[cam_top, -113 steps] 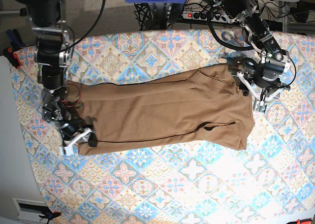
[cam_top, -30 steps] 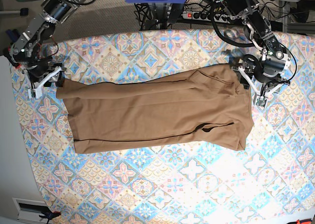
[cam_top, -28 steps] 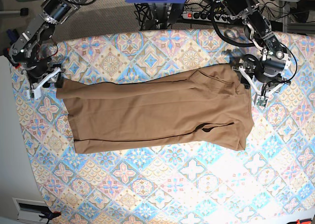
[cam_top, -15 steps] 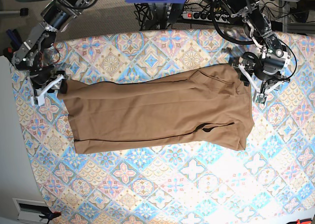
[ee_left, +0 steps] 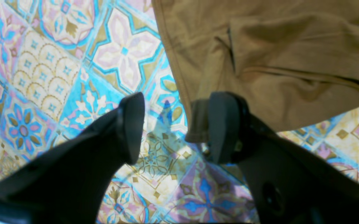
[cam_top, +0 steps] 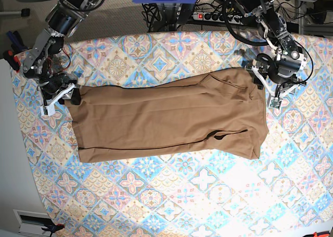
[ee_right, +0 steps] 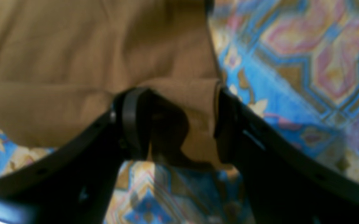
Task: Layout the t-shirt on the table in an organized manner, then fold the t-shirt properly
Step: 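Release the hem and raise the right gripper away from the shirt, then regrasp the shirt's shoulder edge with the left gripper and tug outward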
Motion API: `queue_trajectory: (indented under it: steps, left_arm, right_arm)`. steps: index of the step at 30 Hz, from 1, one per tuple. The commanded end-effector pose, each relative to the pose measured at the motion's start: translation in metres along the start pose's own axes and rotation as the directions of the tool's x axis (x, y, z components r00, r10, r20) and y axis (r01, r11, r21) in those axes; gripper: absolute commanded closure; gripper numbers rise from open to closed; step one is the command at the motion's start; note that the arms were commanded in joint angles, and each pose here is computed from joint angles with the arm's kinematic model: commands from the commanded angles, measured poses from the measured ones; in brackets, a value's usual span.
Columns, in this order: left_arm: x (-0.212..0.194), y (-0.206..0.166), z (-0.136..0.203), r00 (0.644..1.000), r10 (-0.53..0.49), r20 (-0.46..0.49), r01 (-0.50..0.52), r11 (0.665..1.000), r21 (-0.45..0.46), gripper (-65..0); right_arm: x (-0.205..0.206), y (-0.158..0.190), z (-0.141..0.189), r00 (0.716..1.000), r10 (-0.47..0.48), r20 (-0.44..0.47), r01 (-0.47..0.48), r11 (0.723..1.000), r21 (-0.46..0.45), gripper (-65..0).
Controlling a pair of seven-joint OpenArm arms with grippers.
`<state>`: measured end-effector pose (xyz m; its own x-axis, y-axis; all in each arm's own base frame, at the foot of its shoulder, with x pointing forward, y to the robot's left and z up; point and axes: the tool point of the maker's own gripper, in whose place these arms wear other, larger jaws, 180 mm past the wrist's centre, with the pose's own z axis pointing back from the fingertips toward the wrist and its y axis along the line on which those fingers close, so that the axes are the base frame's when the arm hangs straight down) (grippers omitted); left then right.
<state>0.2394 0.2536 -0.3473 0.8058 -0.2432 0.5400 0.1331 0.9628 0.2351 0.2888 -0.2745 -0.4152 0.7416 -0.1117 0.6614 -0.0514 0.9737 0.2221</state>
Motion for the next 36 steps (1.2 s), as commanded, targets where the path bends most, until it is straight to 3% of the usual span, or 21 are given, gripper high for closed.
queue_trajectory:
  steps: [1, 8, 12, 15, 21, 27, 31, 36]
  left_arm:
    - [0.005, 0.011, 0.006, 1.000, -0.001, 0.028, 0.000, 0.999, 0.032, -32.5]
    - [0.002, 0.025, 0.009, 1.000, 0.009, 0.026, -0.011, 0.998, 0.062, -32.5]
    - [-0.012, 0.057, 0.020, 0.994, 0.109, 0.029, -0.112, 0.983, 0.143, -32.8]
    - [-0.020, 0.071, 0.024, 0.978, 0.200, 0.063, -0.207, 0.967, 0.146, -33.1]
    - [-0.041, 0.062, -0.004, 0.944, 0.326, 0.047, -0.325, 0.945, -0.018, -32.7]
    - [-0.063, 0.023, -0.038, 0.894, 0.447, -0.031, -0.440, 0.863, -0.249, -32.6]
    - [-0.071, 0.013, -0.048, 0.875, 0.480, -0.070, -0.479, 0.832, -0.279, -32.6]
    - [-0.066, -0.011, -0.053, 0.898, 0.429, -0.096, -0.435, 0.836, -0.335, -32.6]
  right_arm:
    - [0.012, -0.004, 0.003, 1.000, 0.016, 0.025, -0.016, 1.000, -0.006, -30.9]
    - [0.018, -0.004, 0.002, 0.998, 0.013, 0.063, -0.013, 1.000, -0.005, -30.9]
    - [0.017, -0.004, 0.002, 0.998, 0.013, 0.060, -0.012, 1.000, -0.005, -30.9]
    - [0.015, -0.005, 0.003, 0.998, 0.013, 0.057, -0.013, 1.000, -0.006, -30.9]
    - [0.015, -0.005, 0.003, 0.998, 0.013, 0.056, -0.013, 1.000, -0.006, -30.9]
    - [0.015, -0.005, 0.003, 0.998, 0.015, 0.054, -0.015, 1.000, -0.009, -30.9]
    - [0.014, -0.006, 0.004, 0.998, 0.016, 0.052, -0.016, 1.000, -0.010, -30.9]
    - [0.015, -0.006, 0.004, 0.998, 0.017, 0.053, -0.017, 1.000, -0.011, -30.9]
